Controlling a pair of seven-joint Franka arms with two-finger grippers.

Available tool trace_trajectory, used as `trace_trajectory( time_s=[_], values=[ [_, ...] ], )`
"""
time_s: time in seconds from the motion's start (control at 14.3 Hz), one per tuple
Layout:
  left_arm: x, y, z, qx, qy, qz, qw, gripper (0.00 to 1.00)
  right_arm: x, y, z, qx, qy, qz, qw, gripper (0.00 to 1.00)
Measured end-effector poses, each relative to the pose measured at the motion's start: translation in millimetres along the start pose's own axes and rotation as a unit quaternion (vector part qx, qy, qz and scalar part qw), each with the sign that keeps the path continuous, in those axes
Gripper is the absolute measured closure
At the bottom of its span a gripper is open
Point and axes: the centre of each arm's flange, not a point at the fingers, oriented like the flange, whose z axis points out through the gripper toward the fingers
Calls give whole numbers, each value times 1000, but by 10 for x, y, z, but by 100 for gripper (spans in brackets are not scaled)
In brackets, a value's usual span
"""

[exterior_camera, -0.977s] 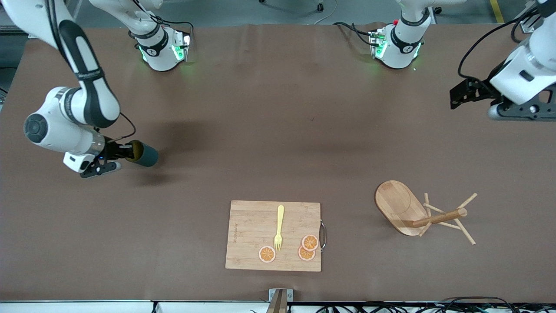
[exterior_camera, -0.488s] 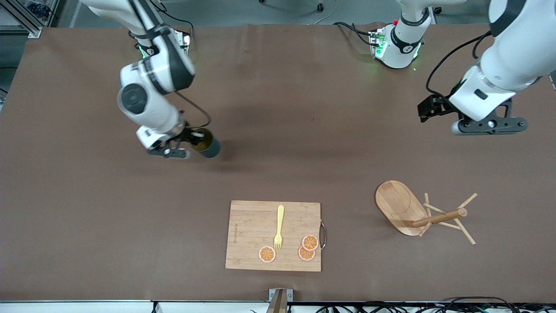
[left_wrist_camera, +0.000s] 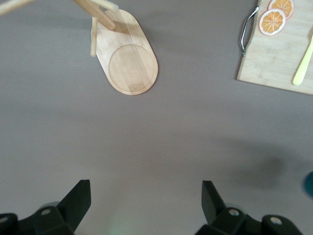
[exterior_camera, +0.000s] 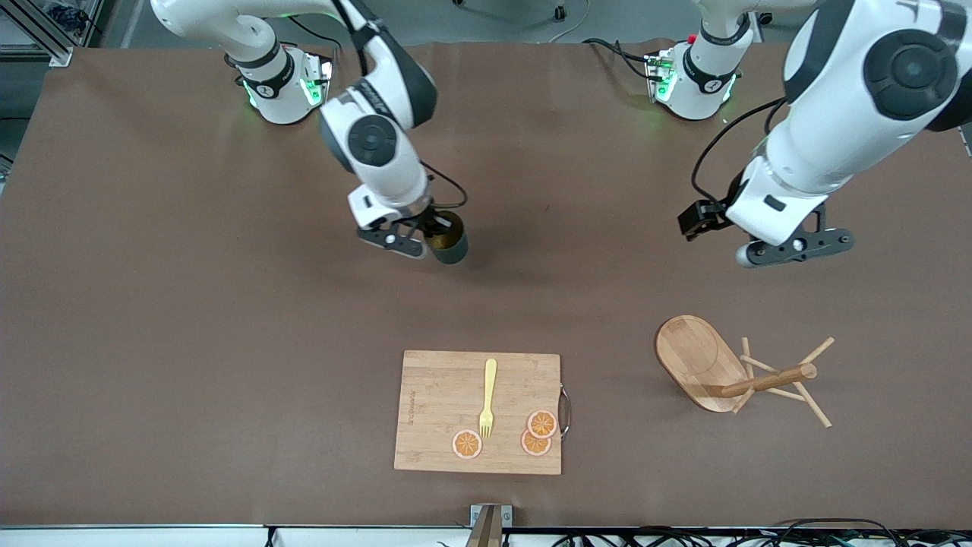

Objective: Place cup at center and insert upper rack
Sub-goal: 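Carry the mug toward the table middle while the left gripper approaches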

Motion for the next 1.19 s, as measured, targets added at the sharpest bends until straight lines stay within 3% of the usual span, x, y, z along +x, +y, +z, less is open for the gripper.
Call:
trace_trajectory(
  time_s=[0.56,0.77,1.05,1.19],
  values=[
    [46,342,269,-12,6,-60,998,0,-385,-651,738,-20,-2,12,1000,96],
    [8,464,365,17,21,-70,997,0,-425,-707,791,-15,2,10,1000,96],
    [-123,715,504,29,20,-101,994,0,-418,-715,801,-13,4,11,1000,95],
    [-182,814,548,31,19,-121,992,0,-400,-711,807,-12,5,12,1000,87]
  ],
)
